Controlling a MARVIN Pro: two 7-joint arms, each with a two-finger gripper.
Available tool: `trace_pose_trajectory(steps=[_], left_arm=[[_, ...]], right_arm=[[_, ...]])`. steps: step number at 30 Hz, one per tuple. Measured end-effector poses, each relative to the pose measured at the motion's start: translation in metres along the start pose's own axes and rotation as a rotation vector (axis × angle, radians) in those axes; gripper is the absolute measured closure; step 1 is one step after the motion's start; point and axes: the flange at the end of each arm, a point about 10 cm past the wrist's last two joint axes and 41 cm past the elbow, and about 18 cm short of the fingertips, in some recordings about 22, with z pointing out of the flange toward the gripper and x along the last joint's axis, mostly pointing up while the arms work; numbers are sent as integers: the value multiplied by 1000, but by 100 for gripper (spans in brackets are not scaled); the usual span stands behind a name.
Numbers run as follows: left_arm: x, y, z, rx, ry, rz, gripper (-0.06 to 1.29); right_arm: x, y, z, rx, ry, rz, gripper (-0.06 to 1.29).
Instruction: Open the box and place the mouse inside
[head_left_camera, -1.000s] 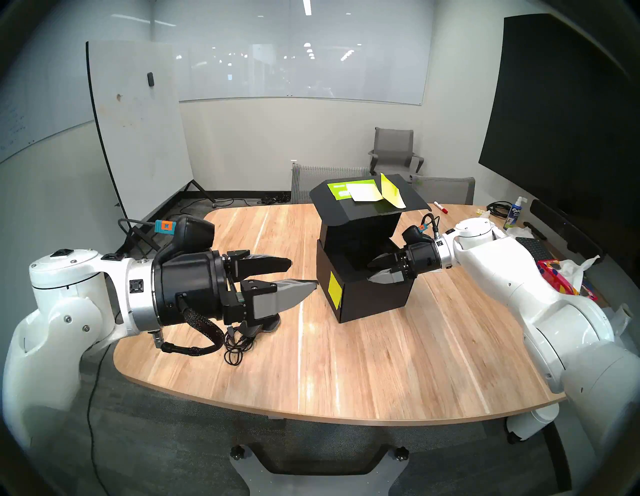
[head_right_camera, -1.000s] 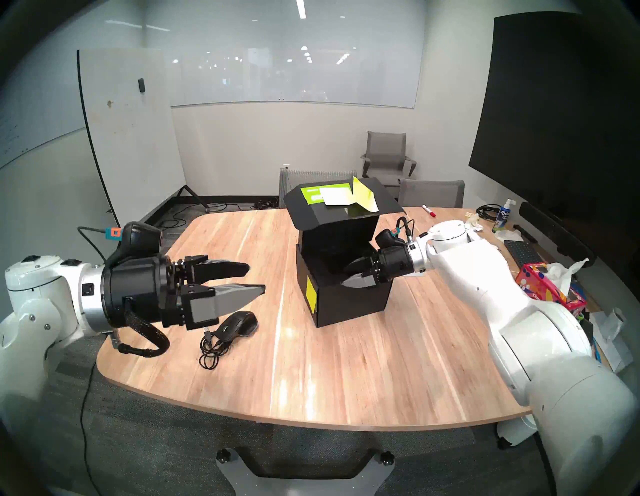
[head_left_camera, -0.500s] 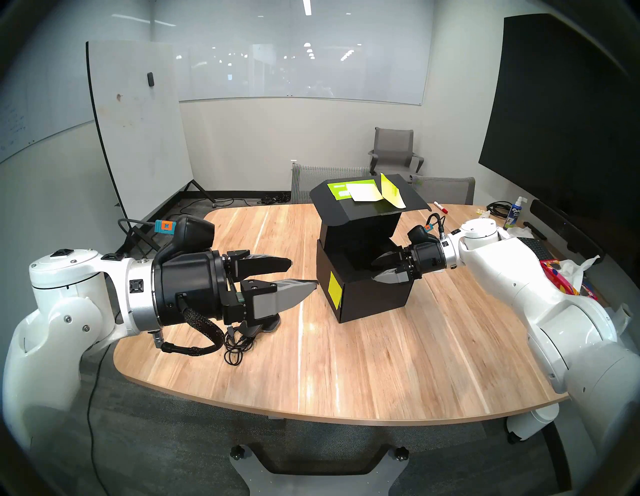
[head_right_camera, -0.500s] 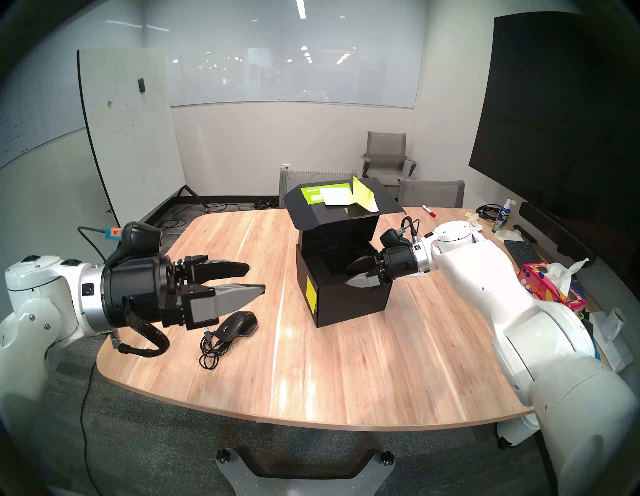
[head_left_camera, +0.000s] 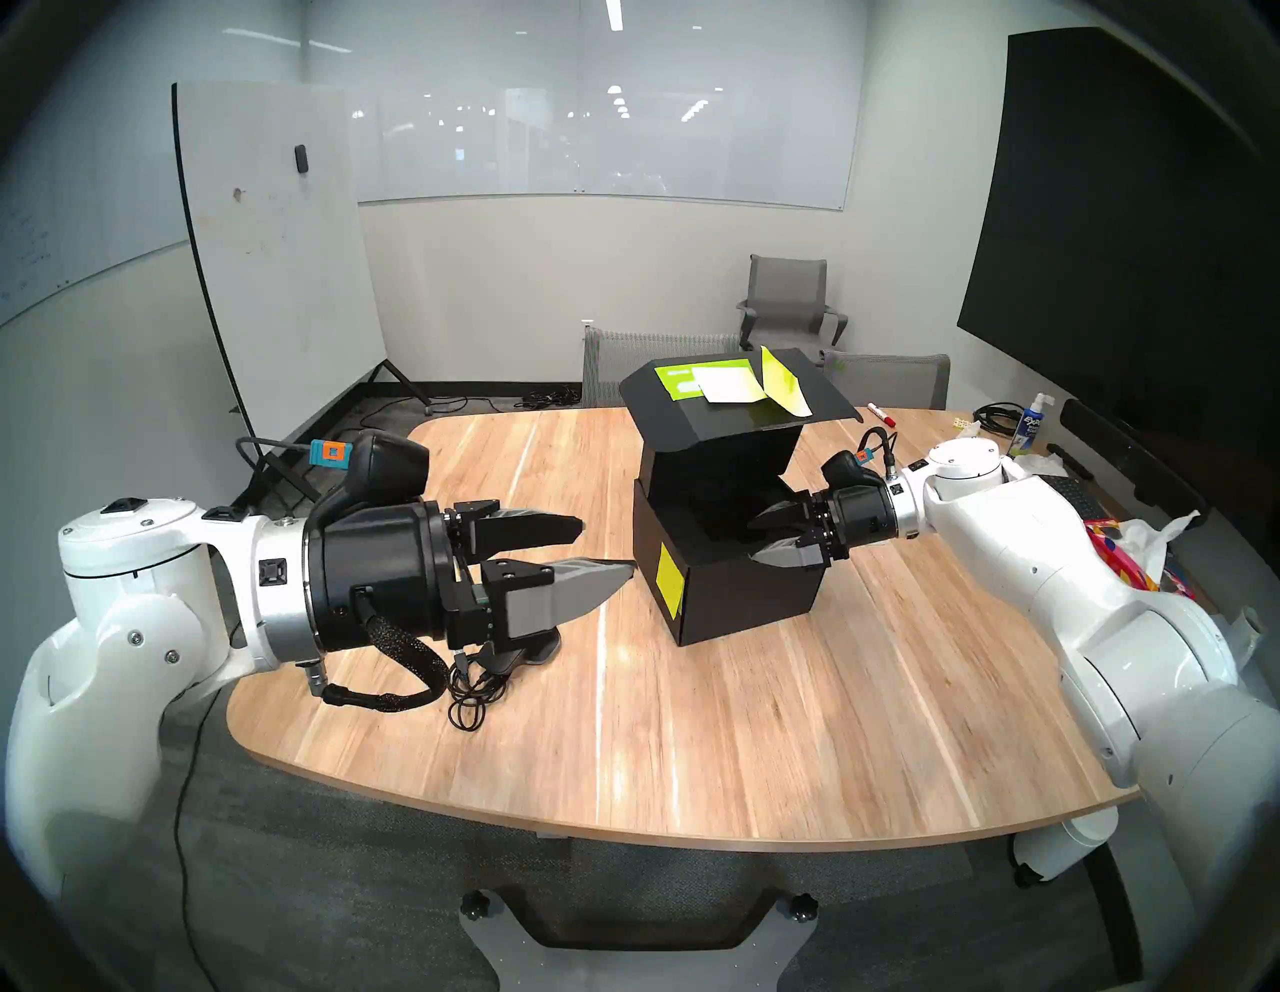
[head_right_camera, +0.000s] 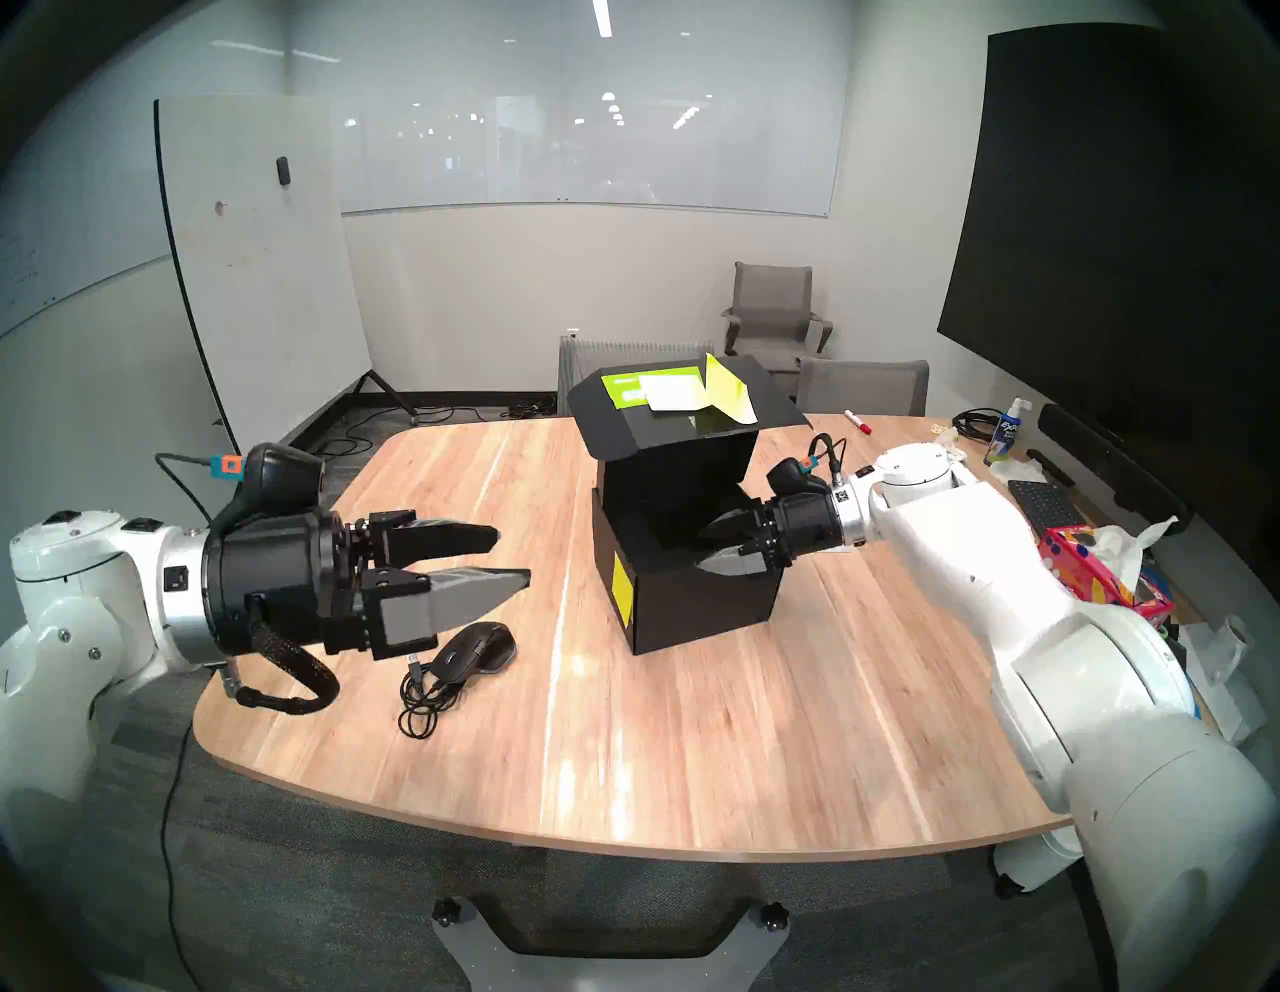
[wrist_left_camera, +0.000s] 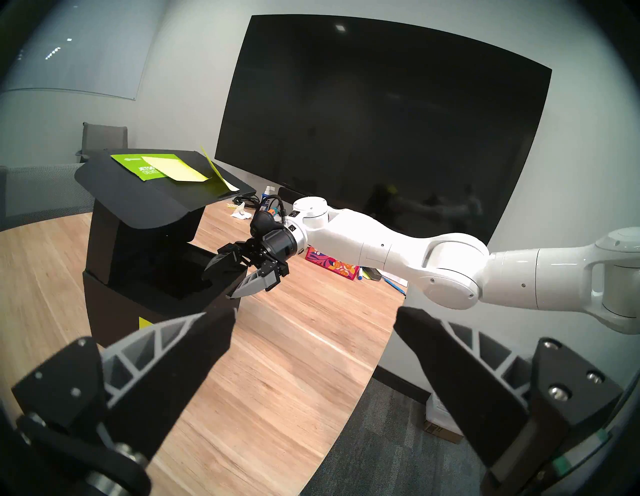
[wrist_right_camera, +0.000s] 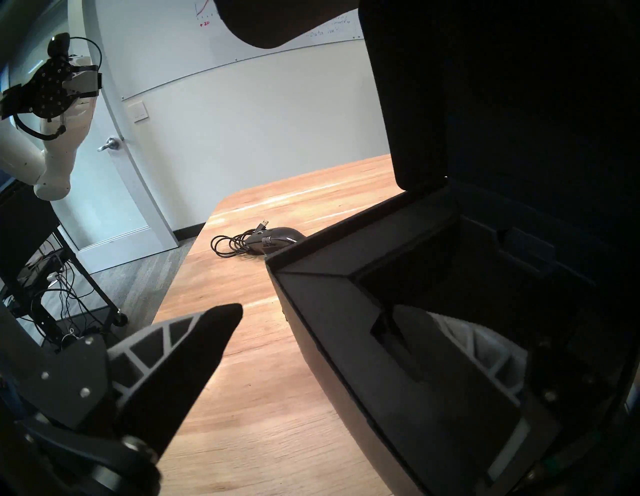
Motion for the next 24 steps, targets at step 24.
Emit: trace_pose_trajectory(steps=[24], left_arm=[[0,0,0,0,0,-1,-4]], right_arm=[[-2,-1,0,6,-18,-13,4]])
